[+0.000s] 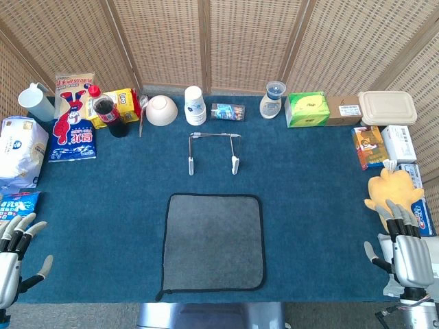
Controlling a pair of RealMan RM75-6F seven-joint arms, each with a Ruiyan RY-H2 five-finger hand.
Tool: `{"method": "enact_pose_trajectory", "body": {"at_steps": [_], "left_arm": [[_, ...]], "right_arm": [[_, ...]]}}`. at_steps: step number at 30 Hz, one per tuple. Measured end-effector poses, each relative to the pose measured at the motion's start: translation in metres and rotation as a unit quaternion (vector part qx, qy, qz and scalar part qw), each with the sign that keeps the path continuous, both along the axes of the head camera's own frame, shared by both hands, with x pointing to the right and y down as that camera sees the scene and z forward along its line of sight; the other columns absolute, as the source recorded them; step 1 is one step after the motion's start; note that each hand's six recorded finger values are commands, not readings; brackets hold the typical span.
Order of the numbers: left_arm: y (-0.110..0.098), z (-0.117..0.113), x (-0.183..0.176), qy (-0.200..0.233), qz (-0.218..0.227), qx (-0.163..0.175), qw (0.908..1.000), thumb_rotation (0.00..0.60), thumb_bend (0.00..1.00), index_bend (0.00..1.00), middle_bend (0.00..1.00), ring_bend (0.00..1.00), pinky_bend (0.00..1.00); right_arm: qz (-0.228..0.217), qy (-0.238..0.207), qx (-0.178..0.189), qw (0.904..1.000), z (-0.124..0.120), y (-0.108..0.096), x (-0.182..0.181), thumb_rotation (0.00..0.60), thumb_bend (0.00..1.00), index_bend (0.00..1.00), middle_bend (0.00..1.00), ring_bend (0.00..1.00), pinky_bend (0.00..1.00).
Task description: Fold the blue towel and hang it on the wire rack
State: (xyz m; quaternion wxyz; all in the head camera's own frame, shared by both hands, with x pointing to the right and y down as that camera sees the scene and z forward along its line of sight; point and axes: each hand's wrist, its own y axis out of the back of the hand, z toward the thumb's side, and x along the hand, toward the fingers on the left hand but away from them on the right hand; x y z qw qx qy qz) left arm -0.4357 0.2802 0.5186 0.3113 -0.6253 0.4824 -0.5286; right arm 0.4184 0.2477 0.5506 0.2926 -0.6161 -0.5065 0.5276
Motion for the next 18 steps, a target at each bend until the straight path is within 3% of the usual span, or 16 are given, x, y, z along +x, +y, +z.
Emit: {"method": "enact_pose_trajectory", "body": {"at_steps": [18], "left_arm": [[-0.008,0.011,0.003,0.003,0.034,-0.024,0.9991,0.6,0.11,0.2,0.13,0.02,0.0]], "right_arm": [[0.005,0.007,-0.005,1.0,-0.001,0.005,-0.001,0.6,0.33,0.15,0.07,0.0,0.0]]}}
